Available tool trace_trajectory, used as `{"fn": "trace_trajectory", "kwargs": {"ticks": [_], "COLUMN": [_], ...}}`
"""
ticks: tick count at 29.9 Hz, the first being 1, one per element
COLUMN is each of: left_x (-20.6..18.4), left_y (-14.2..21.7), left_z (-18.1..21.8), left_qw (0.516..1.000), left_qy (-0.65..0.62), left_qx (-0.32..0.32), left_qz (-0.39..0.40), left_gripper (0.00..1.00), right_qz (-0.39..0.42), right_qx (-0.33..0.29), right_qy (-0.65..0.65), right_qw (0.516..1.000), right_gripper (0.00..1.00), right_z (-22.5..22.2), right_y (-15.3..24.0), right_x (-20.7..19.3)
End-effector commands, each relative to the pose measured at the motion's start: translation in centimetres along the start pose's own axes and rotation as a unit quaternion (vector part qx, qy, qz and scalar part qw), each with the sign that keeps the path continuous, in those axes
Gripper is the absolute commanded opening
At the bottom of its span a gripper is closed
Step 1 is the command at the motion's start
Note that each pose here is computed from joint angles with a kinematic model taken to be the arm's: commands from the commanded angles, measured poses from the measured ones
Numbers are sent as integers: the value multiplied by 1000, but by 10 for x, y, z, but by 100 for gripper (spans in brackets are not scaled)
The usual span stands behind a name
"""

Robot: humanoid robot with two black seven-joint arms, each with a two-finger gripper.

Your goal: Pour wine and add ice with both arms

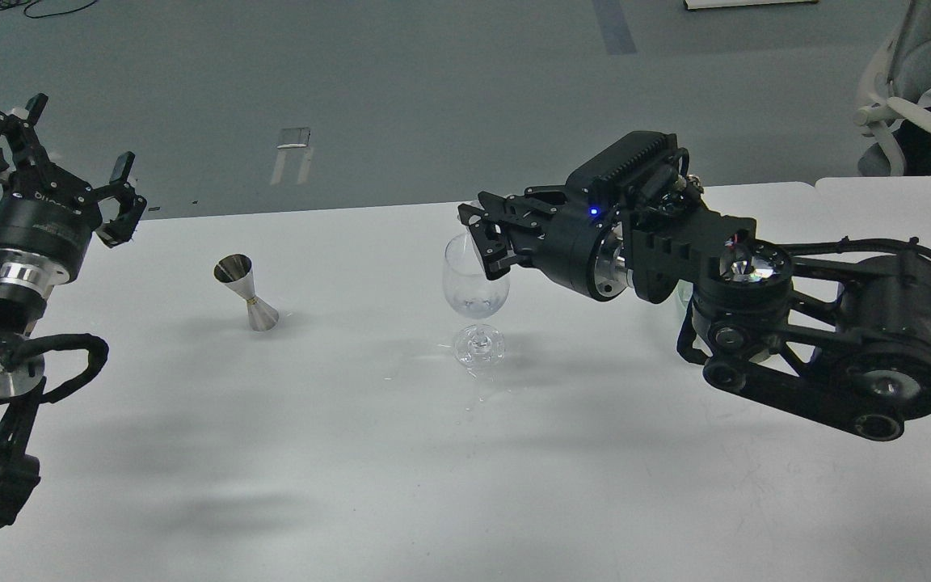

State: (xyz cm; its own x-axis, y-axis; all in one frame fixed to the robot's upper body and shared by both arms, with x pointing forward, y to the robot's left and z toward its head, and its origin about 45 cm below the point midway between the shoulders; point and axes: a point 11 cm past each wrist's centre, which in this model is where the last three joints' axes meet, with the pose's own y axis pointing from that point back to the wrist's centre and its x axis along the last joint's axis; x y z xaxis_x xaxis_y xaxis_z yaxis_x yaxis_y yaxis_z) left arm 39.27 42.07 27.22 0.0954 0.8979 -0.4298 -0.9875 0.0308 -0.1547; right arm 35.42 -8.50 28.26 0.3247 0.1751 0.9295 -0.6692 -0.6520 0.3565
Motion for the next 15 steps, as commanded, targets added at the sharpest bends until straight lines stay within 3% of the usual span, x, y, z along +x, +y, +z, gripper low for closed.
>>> {"fn": "trace_trajectory", "kwargs": {"ticks": [1, 15], "left_x": [0, 0], "left_y": [0, 0], "left_z": [-1, 0], "left_qw": [1000, 1000], "left_qy": [1, 1], "left_qx": [0, 0], "left_qz": [0, 0], "left_gripper": [98, 98], "right_qz": [-7, -6], "right_qx": [-1, 0], "right_qy": [1, 1], "right_qw": [1000, 1000], "right_gripper": [19, 34], "right_z": [0, -1], "right_y": [0, 0], "right_x": [-3, -2]}}
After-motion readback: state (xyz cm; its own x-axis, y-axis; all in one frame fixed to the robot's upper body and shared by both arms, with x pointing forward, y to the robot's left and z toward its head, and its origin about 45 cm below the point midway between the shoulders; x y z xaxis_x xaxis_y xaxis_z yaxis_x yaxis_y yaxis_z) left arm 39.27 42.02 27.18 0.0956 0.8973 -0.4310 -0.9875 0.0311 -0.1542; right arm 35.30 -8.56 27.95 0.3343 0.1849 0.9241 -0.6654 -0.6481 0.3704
